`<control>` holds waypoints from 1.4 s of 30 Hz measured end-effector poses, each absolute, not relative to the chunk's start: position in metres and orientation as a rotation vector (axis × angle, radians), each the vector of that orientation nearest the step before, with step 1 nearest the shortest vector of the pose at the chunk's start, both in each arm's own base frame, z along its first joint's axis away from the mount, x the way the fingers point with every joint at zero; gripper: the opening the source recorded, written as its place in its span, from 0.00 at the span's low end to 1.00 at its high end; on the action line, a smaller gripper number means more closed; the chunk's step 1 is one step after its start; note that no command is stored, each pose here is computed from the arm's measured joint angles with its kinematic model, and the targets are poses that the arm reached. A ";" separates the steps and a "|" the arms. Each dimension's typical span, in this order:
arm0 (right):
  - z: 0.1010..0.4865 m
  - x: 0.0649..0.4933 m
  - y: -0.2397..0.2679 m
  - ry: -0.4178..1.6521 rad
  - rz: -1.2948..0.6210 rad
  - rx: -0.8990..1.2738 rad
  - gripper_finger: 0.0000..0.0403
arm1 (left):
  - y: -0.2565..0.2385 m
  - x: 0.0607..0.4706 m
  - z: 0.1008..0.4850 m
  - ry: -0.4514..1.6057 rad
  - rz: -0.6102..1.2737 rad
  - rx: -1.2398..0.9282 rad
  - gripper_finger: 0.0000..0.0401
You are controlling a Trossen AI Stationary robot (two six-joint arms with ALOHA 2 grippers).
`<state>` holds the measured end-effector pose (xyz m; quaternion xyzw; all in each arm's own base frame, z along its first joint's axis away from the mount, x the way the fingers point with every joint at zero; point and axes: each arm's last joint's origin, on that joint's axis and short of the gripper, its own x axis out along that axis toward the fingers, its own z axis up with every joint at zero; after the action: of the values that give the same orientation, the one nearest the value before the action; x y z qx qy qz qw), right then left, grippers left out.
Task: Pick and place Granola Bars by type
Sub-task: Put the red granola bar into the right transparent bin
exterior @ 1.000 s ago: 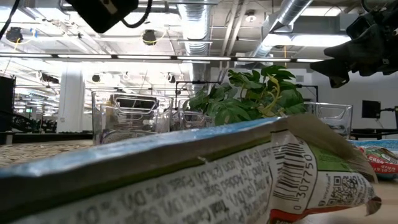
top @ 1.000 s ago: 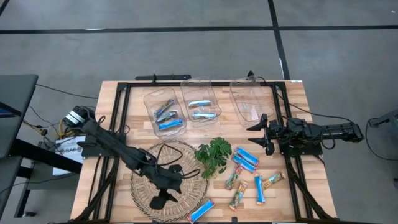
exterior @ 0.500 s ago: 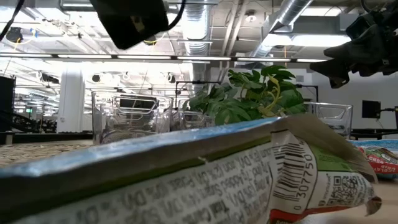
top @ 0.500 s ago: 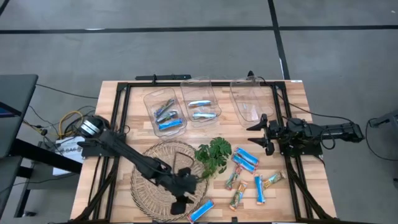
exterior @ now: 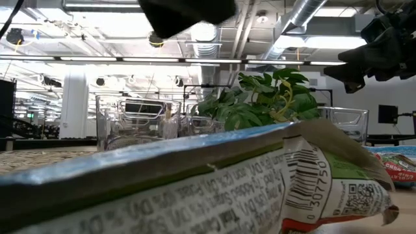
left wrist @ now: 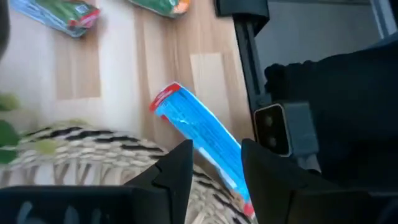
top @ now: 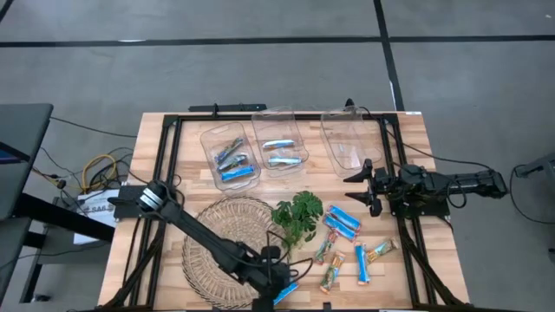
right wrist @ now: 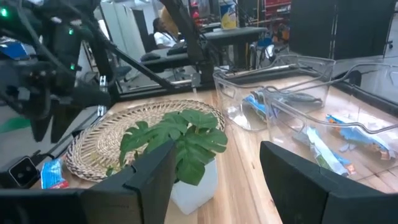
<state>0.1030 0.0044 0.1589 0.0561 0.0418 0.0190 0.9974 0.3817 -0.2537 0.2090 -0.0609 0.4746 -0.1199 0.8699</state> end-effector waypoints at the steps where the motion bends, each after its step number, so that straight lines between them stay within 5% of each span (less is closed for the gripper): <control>1: 0.159 0.103 0.004 0.085 0.038 0.112 0.56 | -0.255 0.382 0.204 1.004 -0.249 -0.116 0.33; 21: 0.159 0.103 0.004 0.085 0.038 0.112 0.56 | -0.267 0.388 0.171 1.055 -0.368 -0.065 0.59; 42: 0.159 0.103 0.004 0.085 0.038 0.112 0.56 | -0.267 0.398 0.156 1.023 -0.396 -0.048 0.60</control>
<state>0.1030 0.0045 0.1587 0.0561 0.0422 0.0192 0.9973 0.3981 -0.2670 0.1556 -0.0228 0.4863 -0.1880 0.8530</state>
